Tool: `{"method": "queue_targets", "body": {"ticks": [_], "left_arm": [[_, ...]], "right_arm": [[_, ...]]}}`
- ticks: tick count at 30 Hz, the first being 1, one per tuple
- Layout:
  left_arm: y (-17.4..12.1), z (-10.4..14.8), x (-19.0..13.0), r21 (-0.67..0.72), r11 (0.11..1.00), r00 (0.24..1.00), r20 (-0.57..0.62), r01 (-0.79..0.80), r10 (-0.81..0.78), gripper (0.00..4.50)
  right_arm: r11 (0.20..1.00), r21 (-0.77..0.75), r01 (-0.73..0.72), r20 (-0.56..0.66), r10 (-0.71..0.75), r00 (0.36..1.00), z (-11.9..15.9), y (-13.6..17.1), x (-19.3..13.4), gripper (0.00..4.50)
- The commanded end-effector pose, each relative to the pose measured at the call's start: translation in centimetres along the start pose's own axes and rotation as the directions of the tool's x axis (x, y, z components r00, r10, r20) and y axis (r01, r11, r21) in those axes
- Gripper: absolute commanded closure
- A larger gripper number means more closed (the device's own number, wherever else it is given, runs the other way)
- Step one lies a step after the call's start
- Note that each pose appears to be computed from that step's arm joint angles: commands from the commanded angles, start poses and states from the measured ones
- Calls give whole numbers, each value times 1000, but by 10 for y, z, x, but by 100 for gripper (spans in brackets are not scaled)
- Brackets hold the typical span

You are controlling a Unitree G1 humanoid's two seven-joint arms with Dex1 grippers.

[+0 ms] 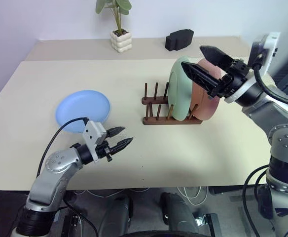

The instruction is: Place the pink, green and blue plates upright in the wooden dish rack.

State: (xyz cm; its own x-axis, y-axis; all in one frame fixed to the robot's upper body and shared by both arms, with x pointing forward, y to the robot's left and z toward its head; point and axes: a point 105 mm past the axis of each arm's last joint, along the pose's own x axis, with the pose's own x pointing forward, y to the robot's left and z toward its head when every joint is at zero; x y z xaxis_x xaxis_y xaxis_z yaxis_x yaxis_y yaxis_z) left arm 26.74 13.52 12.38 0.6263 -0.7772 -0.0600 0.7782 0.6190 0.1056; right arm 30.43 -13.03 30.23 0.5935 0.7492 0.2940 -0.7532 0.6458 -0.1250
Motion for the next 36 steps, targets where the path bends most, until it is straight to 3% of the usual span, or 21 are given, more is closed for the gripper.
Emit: {"method": "queue_targets", "body": {"ticks": [1,9,13,18,24,29,33,36], "left_arm": [[18,15,-15,66,990,992,37,-123,121,3],[59,12,-74,-14,918,918,14,-395,395,3],[91,19,-101,-92,822,824,36,-561,566,3],[134,9,-116,-101,645,653,-115,-758,749,3],[173,-2,-125,-123,457,471,-319,-881,822,3],[186,-14,-117,-204,382,433,-414,-901,801,3],[189,-18,-95,-267,396,477,-437,-878,762,3],[190,-19,-85,-268,403,483,-448,-875,752,130]], "right_arm": [[995,-88,-38,27,41,999,14,4,3,0],[990,-119,-78,-12,77,997,4,5,6,0],[988,-121,-93,-23,91,996,-2,5,8,0],[987,-120,-106,-27,104,994,-6,6,11,0],[985,-126,-114,-37,110,993,-11,9,10,0],[985,-129,-119,-39,114,993,-12,12,8,0],[975,-128,-183,-72,175,982,-16,22,2,0],[958,-127,-259,-110,246,963,-20,34,-5,0]]}}
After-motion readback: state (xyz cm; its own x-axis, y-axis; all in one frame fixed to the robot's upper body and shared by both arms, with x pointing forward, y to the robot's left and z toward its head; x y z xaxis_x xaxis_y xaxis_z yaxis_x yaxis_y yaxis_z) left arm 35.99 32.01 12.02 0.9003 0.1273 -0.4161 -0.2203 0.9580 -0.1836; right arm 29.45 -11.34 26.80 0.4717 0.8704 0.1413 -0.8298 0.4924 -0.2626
